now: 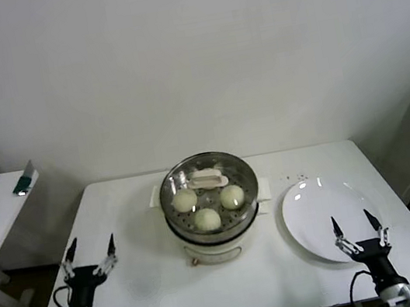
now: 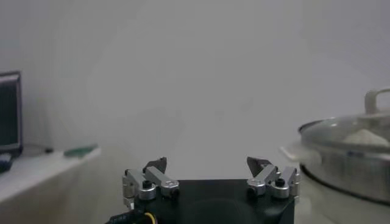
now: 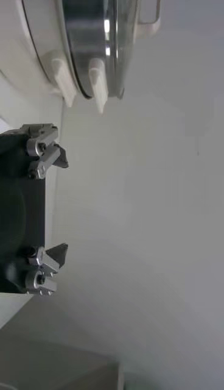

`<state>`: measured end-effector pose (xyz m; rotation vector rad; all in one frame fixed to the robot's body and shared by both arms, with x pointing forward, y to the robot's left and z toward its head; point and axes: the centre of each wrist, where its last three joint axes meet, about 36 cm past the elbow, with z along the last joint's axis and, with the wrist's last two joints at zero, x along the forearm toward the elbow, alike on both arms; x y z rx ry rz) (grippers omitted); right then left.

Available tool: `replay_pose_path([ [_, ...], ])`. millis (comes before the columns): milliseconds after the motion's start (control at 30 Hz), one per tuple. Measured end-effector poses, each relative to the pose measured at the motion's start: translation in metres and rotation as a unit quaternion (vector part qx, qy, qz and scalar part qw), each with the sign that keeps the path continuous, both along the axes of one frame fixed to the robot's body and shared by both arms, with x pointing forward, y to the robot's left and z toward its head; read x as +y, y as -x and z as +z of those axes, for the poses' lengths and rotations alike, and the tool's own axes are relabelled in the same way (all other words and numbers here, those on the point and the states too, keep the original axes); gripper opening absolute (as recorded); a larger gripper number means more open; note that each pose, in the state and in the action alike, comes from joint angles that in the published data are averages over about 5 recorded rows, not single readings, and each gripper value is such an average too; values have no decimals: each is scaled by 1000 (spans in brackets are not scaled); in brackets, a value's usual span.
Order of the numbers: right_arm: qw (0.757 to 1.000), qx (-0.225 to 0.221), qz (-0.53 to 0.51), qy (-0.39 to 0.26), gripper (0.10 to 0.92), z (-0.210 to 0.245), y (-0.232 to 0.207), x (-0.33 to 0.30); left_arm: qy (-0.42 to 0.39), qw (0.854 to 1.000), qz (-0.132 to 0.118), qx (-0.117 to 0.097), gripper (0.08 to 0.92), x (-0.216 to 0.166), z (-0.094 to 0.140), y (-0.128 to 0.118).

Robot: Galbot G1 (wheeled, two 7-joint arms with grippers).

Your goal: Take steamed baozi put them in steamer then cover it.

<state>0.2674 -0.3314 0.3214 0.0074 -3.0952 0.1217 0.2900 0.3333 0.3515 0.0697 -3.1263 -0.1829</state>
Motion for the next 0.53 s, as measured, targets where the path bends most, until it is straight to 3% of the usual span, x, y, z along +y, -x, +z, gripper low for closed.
replay_pose_path([
  [233,1000,2,-2,-1,823,-3,1,-3,32,999,9,8,823,0,-27,22],
  [533,1000,-1,-5,-4,823,-4,2,-3,50,999,1,16,823,-4,-39,38],
])
